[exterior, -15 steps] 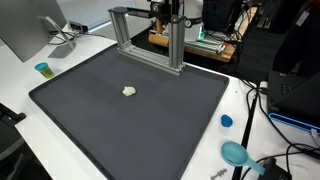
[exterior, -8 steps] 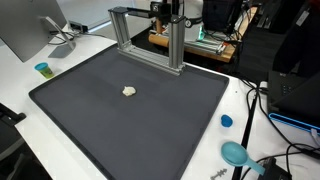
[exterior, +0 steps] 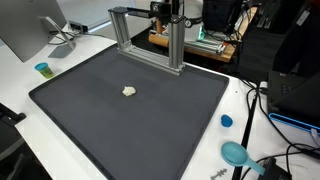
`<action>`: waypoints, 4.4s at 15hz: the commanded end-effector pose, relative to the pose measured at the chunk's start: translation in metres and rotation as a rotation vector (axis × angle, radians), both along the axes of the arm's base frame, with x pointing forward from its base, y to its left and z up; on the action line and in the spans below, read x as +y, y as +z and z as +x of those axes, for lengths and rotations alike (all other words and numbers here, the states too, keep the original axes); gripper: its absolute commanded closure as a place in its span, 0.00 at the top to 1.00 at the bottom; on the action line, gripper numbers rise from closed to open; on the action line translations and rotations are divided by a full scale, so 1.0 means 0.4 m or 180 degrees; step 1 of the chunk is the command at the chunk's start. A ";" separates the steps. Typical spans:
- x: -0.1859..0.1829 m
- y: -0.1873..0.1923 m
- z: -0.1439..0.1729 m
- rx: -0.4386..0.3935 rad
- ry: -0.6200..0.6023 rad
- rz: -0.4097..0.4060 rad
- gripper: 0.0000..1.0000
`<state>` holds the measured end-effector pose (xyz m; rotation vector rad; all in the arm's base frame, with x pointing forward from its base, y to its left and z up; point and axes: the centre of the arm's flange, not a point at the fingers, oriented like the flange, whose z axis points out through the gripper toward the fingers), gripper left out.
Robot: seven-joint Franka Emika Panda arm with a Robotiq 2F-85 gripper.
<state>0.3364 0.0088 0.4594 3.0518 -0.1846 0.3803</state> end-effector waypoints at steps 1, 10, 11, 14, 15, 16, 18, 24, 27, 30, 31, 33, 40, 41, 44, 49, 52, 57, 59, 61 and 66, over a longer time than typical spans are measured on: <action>-0.027 -0.124 -0.138 0.0047 0.0059 0.0043 1.00; -0.032 -0.027 -0.006 0.0200 -0.0043 0.0060 1.00; -0.028 -0.028 -0.005 0.0232 0.0010 0.0038 1.00; -0.021 -0.030 -0.004 0.0237 0.0129 0.0006 1.00; -0.017 -0.024 -0.005 0.0235 0.0159 -0.0009 1.00; -0.013 -0.017 -0.006 0.0269 0.0187 0.0016 1.00; -0.002 0.005 -0.011 0.0277 0.0211 0.0027 1.00; -0.007 -0.008 0.014 0.0249 0.0183 0.0006 1.00; -0.016 -0.027 0.021 0.0276 0.0159 0.0018 0.98; -0.021 -0.042 0.029 0.0284 0.0156 0.0035 0.92; -0.022 -0.045 0.031 0.0290 0.0147 0.0038 0.93; -0.023 -0.046 0.031 0.0309 0.0140 0.0043 0.89; -0.041 -0.041 0.015 0.0363 0.0186 0.0183 0.64; -0.046 -0.041 0.014 0.0380 0.0229 0.0213 0.73; -0.053 -0.043 0.014 0.0431 0.0308 0.0252 0.88; -0.055 -0.042 0.011 0.0448 0.0378 0.0260 0.66; -0.054 -0.043 0.013 0.0459 0.0331 0.0243 0.44; -0.051 -0.037 0.020 0.0449 0.0291 0.0224 0.33; -0.045 -0.026 0.022 0.0433 0.0257 0.0204 0.33; -0.037 -0.021 0.022 0.0456 0.0219 0.0166 0.33; -0.026 -0.010 0.029 0.0516 -0.0033 0.0127 0.32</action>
